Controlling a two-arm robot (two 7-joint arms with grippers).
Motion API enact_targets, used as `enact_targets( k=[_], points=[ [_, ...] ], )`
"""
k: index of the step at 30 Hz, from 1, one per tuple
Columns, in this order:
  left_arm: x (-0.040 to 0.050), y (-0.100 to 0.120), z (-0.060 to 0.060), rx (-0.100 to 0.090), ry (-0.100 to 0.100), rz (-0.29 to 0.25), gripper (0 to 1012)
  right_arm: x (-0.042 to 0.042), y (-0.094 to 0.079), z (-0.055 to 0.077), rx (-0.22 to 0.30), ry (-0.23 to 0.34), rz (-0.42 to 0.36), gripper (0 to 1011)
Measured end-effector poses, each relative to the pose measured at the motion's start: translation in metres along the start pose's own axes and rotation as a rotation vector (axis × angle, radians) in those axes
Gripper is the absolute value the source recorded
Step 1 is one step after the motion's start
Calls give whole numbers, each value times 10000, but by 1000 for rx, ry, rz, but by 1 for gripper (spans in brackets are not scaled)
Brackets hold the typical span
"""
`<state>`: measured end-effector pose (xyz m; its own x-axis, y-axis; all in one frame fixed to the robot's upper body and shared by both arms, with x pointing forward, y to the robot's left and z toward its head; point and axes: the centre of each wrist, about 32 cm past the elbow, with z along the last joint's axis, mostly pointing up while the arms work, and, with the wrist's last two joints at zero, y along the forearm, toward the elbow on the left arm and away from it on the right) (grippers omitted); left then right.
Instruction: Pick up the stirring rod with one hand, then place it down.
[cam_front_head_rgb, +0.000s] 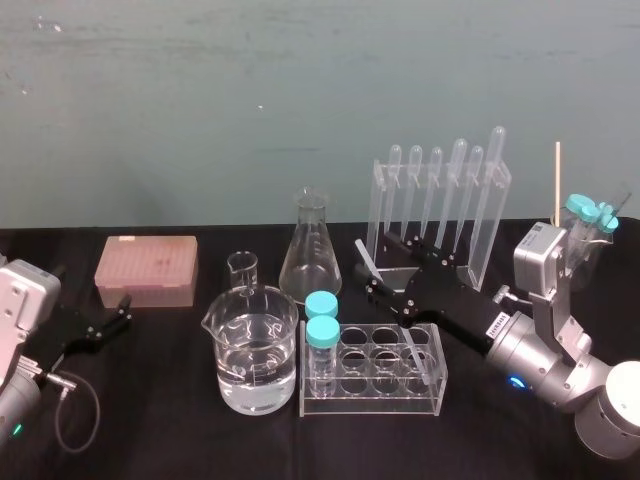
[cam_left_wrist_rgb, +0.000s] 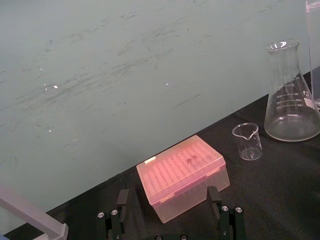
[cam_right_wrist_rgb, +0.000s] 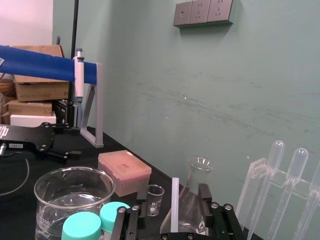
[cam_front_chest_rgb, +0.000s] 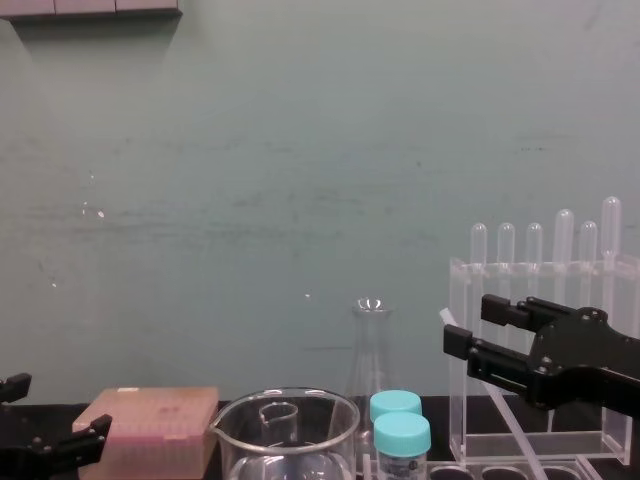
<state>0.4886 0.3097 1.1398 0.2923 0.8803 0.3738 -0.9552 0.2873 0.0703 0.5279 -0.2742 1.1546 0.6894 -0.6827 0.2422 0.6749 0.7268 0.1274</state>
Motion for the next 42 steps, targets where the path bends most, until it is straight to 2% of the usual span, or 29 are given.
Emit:
enact_targets(
  k=[1, 2, 3, 5, 13, 18, 19, 25, 28, 32, 33, 35, 39, 42],
  points=[
    [0, 0, 0, 0, 0, 0, 1000, 0, 0, 0, 0, 0, 0, 638],
    [0, 0, 0, 0, 0, 0, 1000, 0, 0, 0, 0, 0, 0, 699],
    [0, 0, 0, 0, 0, 0, 1000, 0, 0, 0, 0, 0, 0, 699],
    [0, 0, 0, 0, 0, 0, 1000, 0, 0, 0, 0, 0, 0, 776],
    [0, 0, 0, 0, 0, 0, 1000, 0, 0, 2, 3, -2, 0, 978],
    [0, 0, 0, 0, 0, 0, 1000, 38, -16, 96, 69, -38, -83, 1003],
    [0, 0, 0, 0, 0, 0, 1000, 57, -26, 127, 85, -50, -125, 1003],
    [0, 0, 0, 0, 0, 0, 1000, 121, -105, 180, 94, -70, -278, 1003],
    [0, 0, 0, 0, 0, 0, 1000, 139, -211, 160, 46, -67, -357, 1003],
    [0, 0, 0, 0, 0, 0, 1000, 129, -318, 122, -13, -51, -397, 1003],
    [0, 0, 0, 0, 0, 0, 1000, 116, -373, 98, -48, -41, -410, 1003],
    [0, 0, 0, 0, 0, 0, 1000, 94, -450, 63, -110, -19, -422, 1003],
    [0, 0, 0, 0, 0, 0, 1000, 77, -506, 35, -183, 3, -428, 1003],
    [0, 0, 0, 0, 0, 0, 1000, 72, -514, 30, -198, 8, -430, 1003]
  ],
)
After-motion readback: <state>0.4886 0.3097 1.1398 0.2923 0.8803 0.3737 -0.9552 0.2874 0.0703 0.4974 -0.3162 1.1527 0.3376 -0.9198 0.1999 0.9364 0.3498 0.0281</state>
